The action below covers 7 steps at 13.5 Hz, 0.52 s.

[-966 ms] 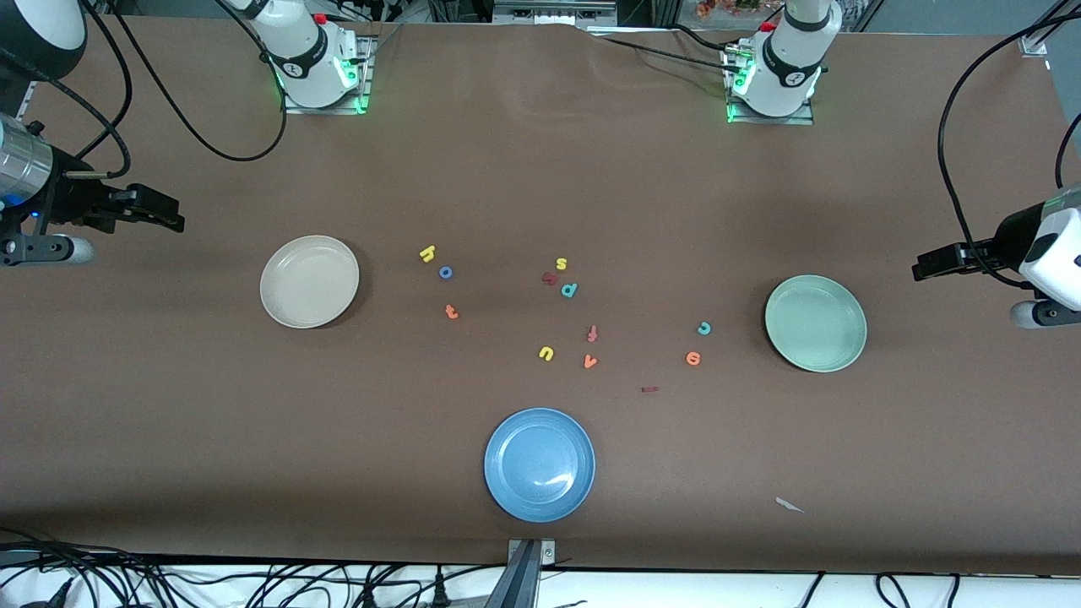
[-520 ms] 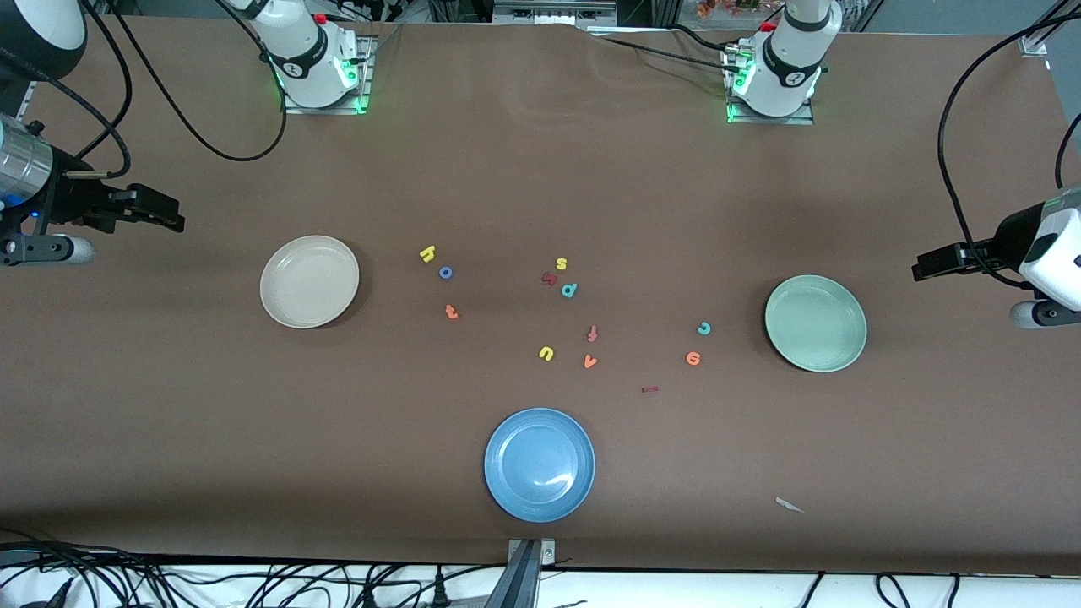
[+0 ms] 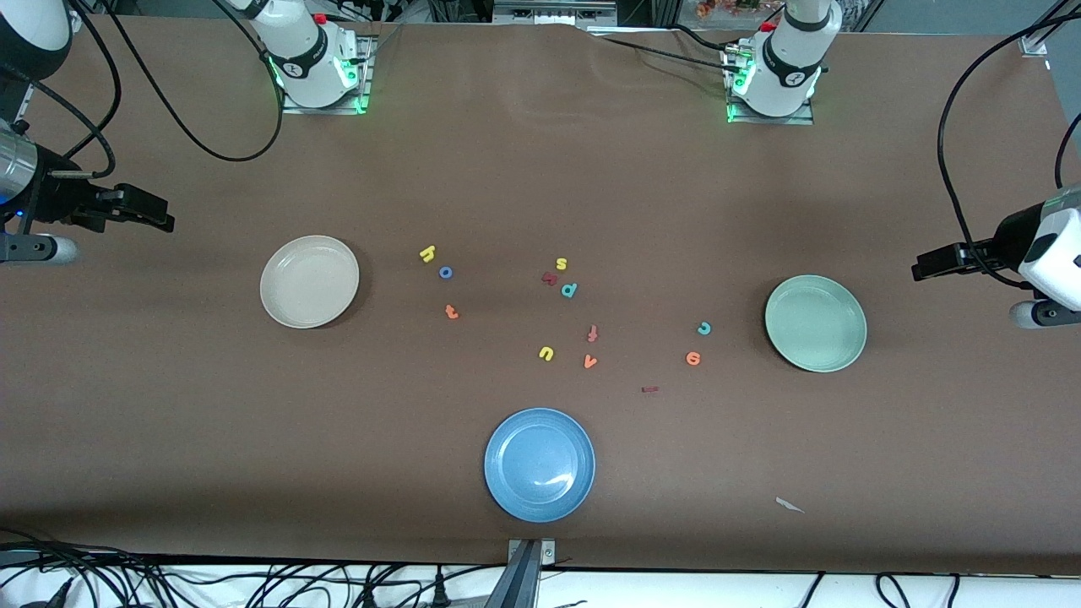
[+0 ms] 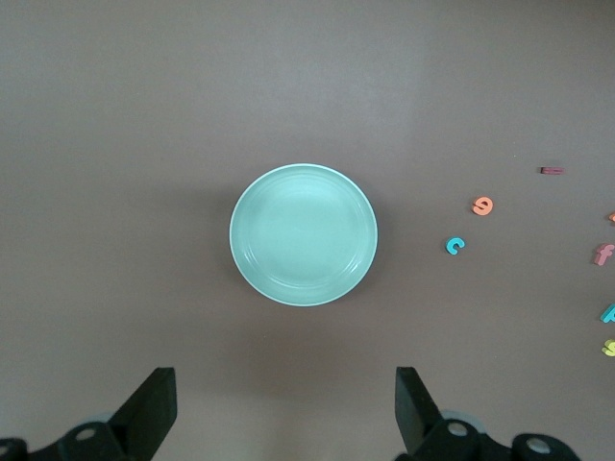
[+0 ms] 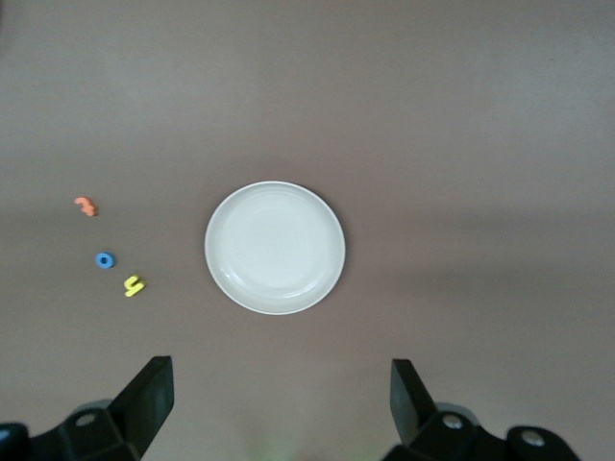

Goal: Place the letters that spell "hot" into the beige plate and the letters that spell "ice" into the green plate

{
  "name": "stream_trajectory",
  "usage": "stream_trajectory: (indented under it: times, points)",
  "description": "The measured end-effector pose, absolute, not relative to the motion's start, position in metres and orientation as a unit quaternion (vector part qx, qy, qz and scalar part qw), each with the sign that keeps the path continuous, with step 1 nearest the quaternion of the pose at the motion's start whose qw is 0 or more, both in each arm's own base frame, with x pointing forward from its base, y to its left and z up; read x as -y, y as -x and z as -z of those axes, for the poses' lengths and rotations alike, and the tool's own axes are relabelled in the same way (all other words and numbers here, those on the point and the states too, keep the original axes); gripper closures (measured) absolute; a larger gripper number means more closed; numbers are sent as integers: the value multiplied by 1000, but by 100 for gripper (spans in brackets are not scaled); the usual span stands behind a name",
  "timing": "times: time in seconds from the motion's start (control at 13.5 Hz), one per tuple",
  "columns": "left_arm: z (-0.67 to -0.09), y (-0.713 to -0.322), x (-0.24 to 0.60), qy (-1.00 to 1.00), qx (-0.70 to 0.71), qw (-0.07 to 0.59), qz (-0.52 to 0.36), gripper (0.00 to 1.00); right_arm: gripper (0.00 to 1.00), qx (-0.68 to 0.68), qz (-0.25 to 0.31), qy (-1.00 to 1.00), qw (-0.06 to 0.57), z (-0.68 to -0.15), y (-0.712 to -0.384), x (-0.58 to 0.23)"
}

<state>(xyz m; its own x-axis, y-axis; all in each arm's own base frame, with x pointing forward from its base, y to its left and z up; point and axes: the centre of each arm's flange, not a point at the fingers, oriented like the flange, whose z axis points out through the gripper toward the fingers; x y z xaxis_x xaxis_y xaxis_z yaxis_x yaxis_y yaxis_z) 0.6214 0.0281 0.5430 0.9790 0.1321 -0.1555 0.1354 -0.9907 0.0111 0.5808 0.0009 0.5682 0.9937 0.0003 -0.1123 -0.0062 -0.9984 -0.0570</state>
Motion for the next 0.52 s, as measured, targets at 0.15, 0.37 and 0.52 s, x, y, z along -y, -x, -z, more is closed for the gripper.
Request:
stream_trajectory:
  times: [0.15,0.37,0.52]
  points:
    - [-542,-622,-28,-995,-67,11,78,0,0,-4,-53,998,44,-571,-581,-1]
    - [-530,-624,-20,-994,-61,12,89,0,0,-4,-52,997,56,-573,-581,-4]
    - [-500,-632,6,-992,-63,11,112,0,0,-4,-51,997,60,-573,-581,-5]
